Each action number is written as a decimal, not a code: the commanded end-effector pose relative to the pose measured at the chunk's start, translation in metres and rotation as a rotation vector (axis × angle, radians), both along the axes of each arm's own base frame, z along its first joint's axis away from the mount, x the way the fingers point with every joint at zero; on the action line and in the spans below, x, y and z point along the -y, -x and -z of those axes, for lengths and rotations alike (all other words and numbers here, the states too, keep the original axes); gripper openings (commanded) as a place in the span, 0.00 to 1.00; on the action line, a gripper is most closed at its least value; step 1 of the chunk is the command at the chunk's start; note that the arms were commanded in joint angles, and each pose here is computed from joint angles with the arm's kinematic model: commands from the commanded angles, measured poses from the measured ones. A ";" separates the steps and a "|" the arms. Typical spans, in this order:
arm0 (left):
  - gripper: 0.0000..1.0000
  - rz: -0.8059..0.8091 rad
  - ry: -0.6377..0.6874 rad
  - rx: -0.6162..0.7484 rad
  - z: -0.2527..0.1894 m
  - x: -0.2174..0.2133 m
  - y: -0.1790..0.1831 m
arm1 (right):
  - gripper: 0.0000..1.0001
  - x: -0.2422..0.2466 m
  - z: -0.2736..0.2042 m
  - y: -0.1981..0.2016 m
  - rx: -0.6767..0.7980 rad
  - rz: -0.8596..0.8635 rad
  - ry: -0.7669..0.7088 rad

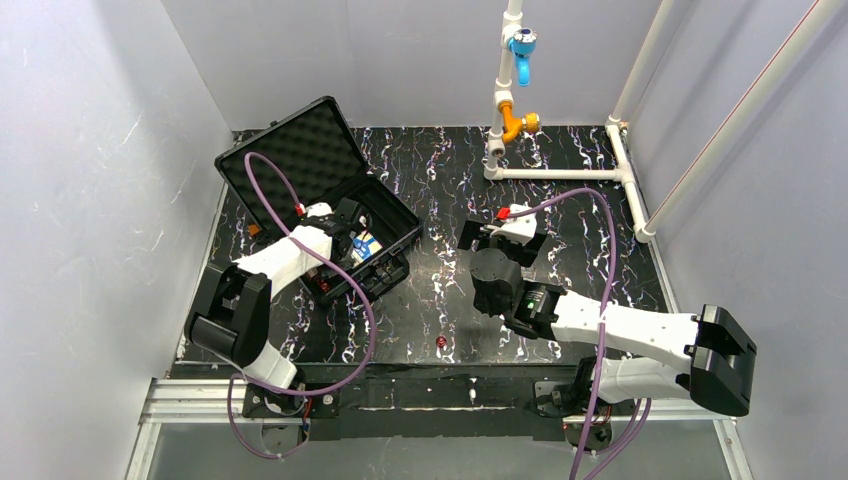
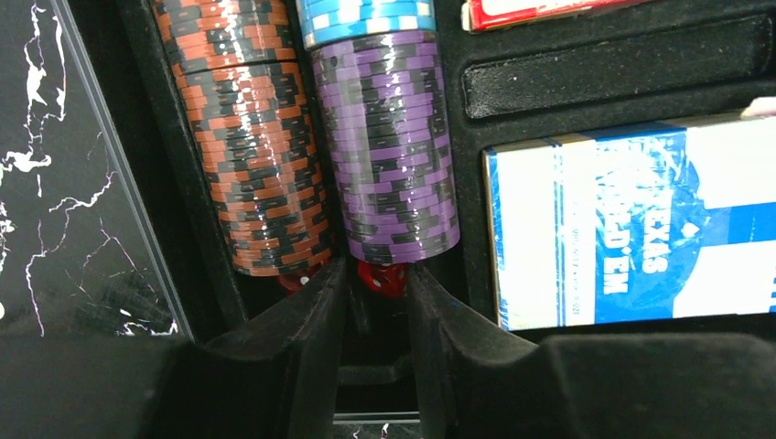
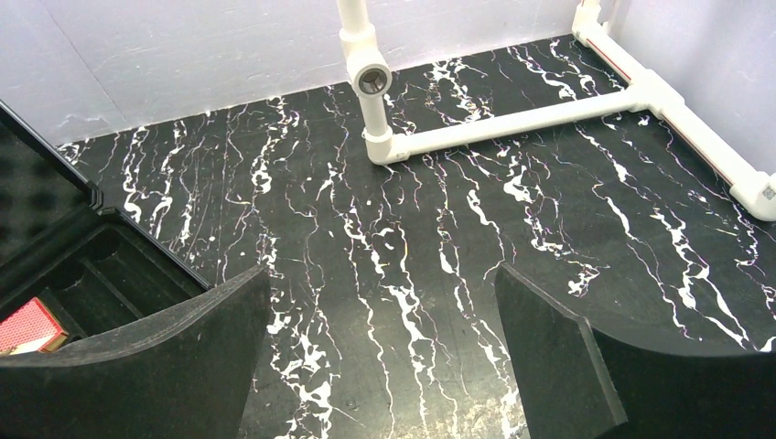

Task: Pack up texas hold em set

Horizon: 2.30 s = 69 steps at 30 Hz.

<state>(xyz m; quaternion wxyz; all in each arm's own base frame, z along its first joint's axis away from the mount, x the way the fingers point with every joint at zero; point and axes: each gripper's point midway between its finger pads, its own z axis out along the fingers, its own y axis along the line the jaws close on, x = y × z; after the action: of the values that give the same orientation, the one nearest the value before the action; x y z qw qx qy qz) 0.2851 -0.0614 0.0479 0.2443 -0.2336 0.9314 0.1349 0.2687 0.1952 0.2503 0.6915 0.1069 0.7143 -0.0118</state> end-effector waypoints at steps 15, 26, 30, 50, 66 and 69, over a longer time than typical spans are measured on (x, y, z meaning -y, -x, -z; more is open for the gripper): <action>0.59 0.011 0.008 0.090 -0.039 -0.013 0.014 | 1.00 0.000 -0.006 0.001 0.026 0.015 -0.051; 0.62 0.122 0.046 0.178 -0.084 -0.015 0.043 | 1.00 -0.004 -0.004 0.003 0.029 -0.004 -0.057; 0.61 0.200 0.059 0.183 -0.089 -0.006 0.053 | 1.00 -0.004 -0.003 0.002 0.029 -0.001 -0.050; 0.77 0.594 0.096 0.226 -0.097 0.073 0.080 | 1.00 -0.003 -0.002 0.002 0.030 0.012 -0.050; 0.77 0.820 0.048 0.200 -0.086 0.146 0.088 | 1.00 0.023 -0.015 0.008 0.063 0.148 -0.063; 0.76 0.863 0.029 0.180 -0.081 0.161 0.092 | 1.00 0.036 -0.020 0.012 0.067 0.216 -0.072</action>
<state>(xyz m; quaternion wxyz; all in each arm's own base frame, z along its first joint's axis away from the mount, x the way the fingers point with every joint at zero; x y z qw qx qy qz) 0.1887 -0.2045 0.1177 0.3348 0.1446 0.9310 -0.0145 0.2654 0.1836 0.2553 0.7030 0.1339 0.6973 -0.0402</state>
